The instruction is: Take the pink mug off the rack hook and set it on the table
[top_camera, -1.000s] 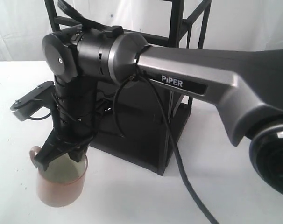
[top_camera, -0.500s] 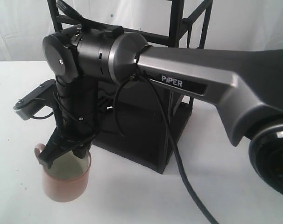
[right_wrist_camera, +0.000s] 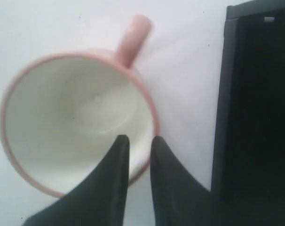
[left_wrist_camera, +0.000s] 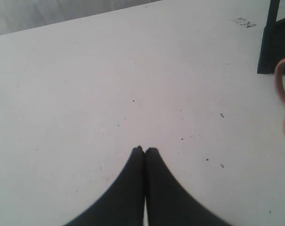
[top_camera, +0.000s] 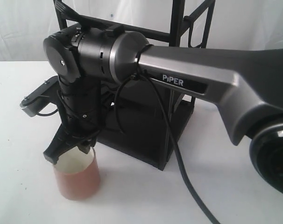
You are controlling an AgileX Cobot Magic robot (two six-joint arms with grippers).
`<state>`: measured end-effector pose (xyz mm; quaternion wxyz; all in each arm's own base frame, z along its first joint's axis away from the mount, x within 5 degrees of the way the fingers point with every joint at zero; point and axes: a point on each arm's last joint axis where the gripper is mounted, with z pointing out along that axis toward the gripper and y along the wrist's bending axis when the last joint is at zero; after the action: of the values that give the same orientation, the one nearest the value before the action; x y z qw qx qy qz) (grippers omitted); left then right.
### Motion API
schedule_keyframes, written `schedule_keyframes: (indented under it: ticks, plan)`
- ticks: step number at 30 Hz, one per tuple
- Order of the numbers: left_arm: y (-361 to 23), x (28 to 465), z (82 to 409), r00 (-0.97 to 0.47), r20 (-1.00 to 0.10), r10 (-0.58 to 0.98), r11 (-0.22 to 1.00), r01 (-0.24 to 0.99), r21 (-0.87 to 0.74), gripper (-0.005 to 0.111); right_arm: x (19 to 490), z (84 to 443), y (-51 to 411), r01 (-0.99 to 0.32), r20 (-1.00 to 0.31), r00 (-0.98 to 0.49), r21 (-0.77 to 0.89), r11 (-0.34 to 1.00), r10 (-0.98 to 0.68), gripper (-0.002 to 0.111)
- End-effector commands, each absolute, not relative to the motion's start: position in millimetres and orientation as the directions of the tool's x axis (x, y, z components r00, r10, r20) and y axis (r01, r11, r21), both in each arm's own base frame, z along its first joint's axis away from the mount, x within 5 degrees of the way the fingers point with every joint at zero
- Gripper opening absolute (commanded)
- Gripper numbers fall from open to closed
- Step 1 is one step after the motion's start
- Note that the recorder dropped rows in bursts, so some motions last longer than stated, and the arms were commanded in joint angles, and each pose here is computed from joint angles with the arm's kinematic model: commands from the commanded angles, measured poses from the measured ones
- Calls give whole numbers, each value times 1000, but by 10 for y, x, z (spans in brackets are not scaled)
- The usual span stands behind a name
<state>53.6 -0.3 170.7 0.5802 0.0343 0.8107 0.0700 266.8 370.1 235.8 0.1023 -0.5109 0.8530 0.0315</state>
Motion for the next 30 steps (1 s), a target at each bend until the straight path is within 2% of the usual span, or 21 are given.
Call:
schedule_keyframes:
  ticks: [1, 7, 12, 15, 17, 19, 28, 30]
  plan:
    - [-9, 535, 1702, -318, -939, 133, 989, -21, 147, 0, 2697, 2413, 3675, -863, -219, -478, -63, 501, -851, 17]
    - [-9, 535, 1702, -318, -939, 133, 989, -21, 147, 0, 2692, 2421, 3667, -852, -216, -498, -57, 520, -840, 17]
    - [-9, 535, 1702, -318, -939, 133, 989, -21, 147, 0, 2624, 2752, 3601, -849, -290, -494, -43, 527, -820, 17]
    - [-9, 535, 1702, -318, -939, 133, 989, -21, 147, 0, 2454, 3073, 3576, -843, -365, -524, 97, 529, -769, 17]
    - [-9, 535, 1702, -318, -939, 133, 989, -21, 147, 0, 2316, 3247, 3576, -850, -403, -526, 212, 482, -749, 17]
    - [-9, 535, 1702, -318, -939, 133, 989, -21, 147, 0, 2221, 3343, 3548, -858, -423, -514, 260, 443, -746, 16]
    - [-9, 535, 1702, -318, -939, 133, 989, -21, 147, 0, 1887, 3487, 3335, -894, -427, -449, 225, 389, -785, 0]
    - [-9, 535, 1702, -318, -939, 133, 989, -21, 147, 0, 1781, 3453, 3231, -901, -403, -434, 201, 384, -806, 0]
